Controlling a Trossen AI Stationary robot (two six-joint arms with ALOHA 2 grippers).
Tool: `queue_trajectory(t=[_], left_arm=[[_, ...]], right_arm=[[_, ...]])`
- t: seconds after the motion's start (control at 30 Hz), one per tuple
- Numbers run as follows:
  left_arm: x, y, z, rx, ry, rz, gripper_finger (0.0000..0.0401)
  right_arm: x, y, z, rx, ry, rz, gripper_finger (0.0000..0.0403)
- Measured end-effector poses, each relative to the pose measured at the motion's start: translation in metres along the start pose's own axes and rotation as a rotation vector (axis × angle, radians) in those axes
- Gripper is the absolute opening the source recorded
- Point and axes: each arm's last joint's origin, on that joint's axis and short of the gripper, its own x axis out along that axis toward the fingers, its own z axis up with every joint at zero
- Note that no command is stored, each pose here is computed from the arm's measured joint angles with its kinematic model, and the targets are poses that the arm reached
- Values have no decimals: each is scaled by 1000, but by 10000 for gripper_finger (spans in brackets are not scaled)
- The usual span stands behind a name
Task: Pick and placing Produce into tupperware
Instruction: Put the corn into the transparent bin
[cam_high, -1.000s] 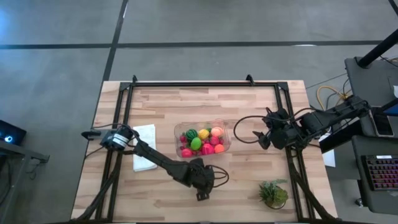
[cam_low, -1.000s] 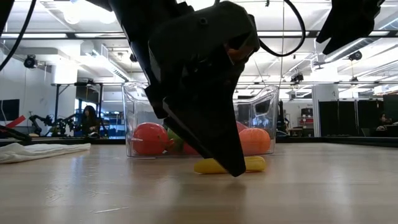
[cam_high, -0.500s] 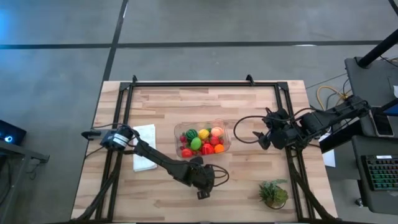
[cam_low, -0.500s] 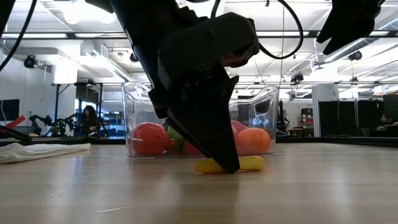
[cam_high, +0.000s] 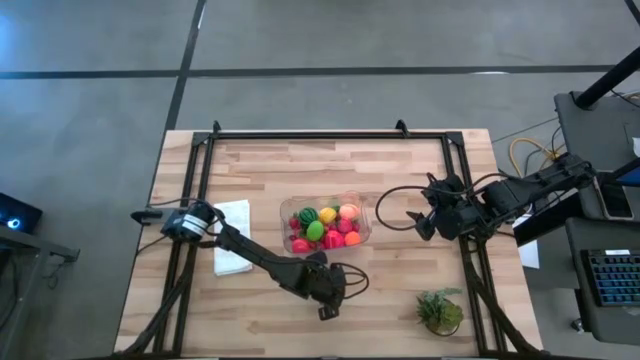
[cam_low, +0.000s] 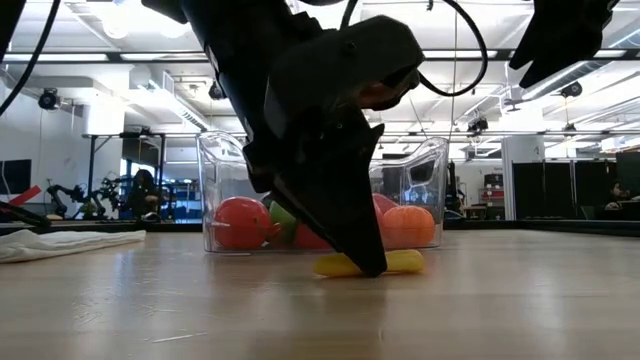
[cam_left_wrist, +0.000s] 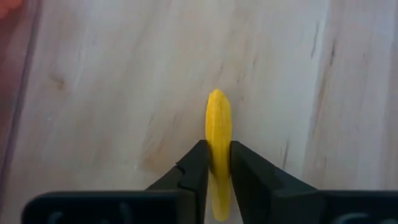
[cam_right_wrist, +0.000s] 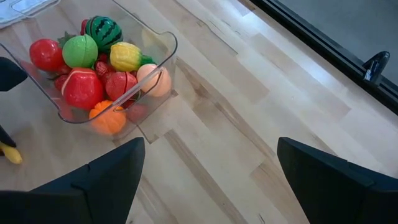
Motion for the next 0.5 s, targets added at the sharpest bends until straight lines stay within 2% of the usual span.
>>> queue_trajectory(t=[0.2,0.5], left_arm=[[-4,-4,5,-4,-1,-32,7],[-37,-8,26,-25,-86,-72,4]], right_arm=[[0,0,0,0,0,0,359],[-1,0,1,-28,-4,5,359]])
